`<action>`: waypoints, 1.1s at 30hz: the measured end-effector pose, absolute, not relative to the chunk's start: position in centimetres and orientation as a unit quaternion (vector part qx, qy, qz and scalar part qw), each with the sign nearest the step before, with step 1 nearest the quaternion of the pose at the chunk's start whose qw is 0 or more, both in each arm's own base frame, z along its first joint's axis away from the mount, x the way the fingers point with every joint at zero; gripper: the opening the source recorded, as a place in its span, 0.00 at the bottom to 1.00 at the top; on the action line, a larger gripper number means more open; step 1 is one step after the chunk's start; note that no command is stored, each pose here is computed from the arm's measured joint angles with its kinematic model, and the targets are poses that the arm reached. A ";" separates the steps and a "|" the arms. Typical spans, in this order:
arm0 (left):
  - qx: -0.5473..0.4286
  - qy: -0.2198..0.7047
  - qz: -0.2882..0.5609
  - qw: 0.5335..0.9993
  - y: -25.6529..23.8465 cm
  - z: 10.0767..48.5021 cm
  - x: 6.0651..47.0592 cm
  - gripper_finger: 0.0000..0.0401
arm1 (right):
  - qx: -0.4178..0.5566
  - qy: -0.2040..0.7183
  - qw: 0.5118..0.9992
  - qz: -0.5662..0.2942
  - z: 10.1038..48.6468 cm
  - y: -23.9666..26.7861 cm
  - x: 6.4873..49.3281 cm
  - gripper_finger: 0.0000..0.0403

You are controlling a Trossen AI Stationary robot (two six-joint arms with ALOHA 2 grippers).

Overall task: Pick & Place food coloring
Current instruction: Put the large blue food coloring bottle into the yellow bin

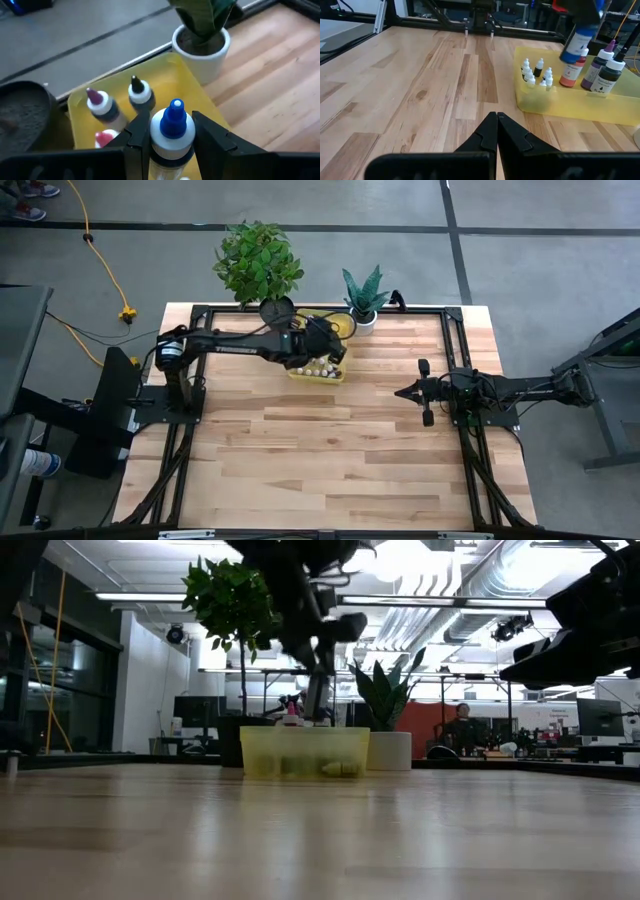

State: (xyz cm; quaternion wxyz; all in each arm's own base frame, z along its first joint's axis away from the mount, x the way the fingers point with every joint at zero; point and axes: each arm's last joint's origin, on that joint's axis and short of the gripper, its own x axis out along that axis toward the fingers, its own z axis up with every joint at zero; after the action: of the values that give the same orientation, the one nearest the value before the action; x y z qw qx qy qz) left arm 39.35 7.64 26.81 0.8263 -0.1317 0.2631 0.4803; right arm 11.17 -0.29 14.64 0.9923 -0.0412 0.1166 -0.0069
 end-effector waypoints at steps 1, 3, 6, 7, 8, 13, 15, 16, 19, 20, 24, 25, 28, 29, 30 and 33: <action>-0.135 0.258 0.480 0.828 7.8 26.6 39.4 0.24 | -0.041 0.117 0.992 -0.007 14.6 -0.3 11.2 0.00; -0.135 0.234 0.481 0.834 7.9 26.2 39.9 0.24 | -0.041 0.117 0.992 -0.007 14.6 -0.3 11.2 0.00; -0.118 0.246 0.485 0.831 8.3 24.5 40.1 0.24 | -0.041 0.116 0.992 -0.007 14.6 -0.3 11.2 0.00; -0.118 0.237 0.485 0.833 8.4 24.0 40.6 0.24 | -0.041 0.117 0.992 -0.007 14.6 -0.3 11.2 0.00; -0.118 0.232 0.482 0.837 8.5 23.7 40.9 0.24 | -0.041 0.117 0.992 -0.007 14.6 -0.3 11.2 0.00; -0.110 0.237 0.485 0.834 8.7 22.0 41.8 0.24 | -0.041 0.116 0.992 -0.007 14.7 -0.3 11.2 0.00; -0.111 0.241 0.482 0.835 8.7 21.1 42.2 0.24 | -0.041 0.116 0.992 -0.007 14.6 -0.3 11.2 0.00; -0.114 0.238 0.481 0.836 8.7 20.8 42.3 0.24 | -0.041 0.116 0.992 -0.007 14.6 -0.3 11.2 0.00; -0.115 0.231 0.484 0.836 8.8 20.3 42.7 0.24 | -0.041 0.116 0.992 -0.007 14.7 -0.3 11.2 0.00; -0.116 0.231 0.484 0.836 8.8 19.9 42.9 0.24 | -0.041 0.116 0.992 -0.007 14.7 -0.3 11.2 0.00; -0.117 0.232 0.483 0.836 8.9 19.2 43.2 0.24 | -0.041 0.116 0.992 -0.007 14.7 -0.3 11.2 0.00; -0.116 0.234 0.483 0.836 8.9 19.1 43.2 0.24 | -0.041 0.116 0.992 -0.007 14.7 -0.3 11.2 0.00; -0.119 0.229 0.488 0.834 8.9 18.9 43.3 0.25 | -0.041 0.116 0.992 -0.007 14.7 -0.3 11.2 0.00; -0.122 0.228 0.489 0.833 8.9 18.8 43.3 0.26 | -0.041 0.116 0.992 -0.007 14.7 -0.3 11.2 0.00; -0.123 0.232 0.490 0.831 9.1 18.7 43.2 0.28 | -0.041 0.116 0.992 -0.007 14.7 -0.3 11.2 0.00; -0.130 0.230 0.484 0.834 9.1 18.7 43.3 0.35 | -0.041 0.116 0.992 -0.007 14.7 -0.3 11.2 0.00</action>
State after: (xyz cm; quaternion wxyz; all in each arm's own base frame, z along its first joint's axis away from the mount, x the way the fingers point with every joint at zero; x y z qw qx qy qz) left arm 43.29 9.12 18.73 0.8342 -0.1295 0.2297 0.4844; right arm 11.17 -0.29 14.65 0.9924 -0.0413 0.1160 -0.0067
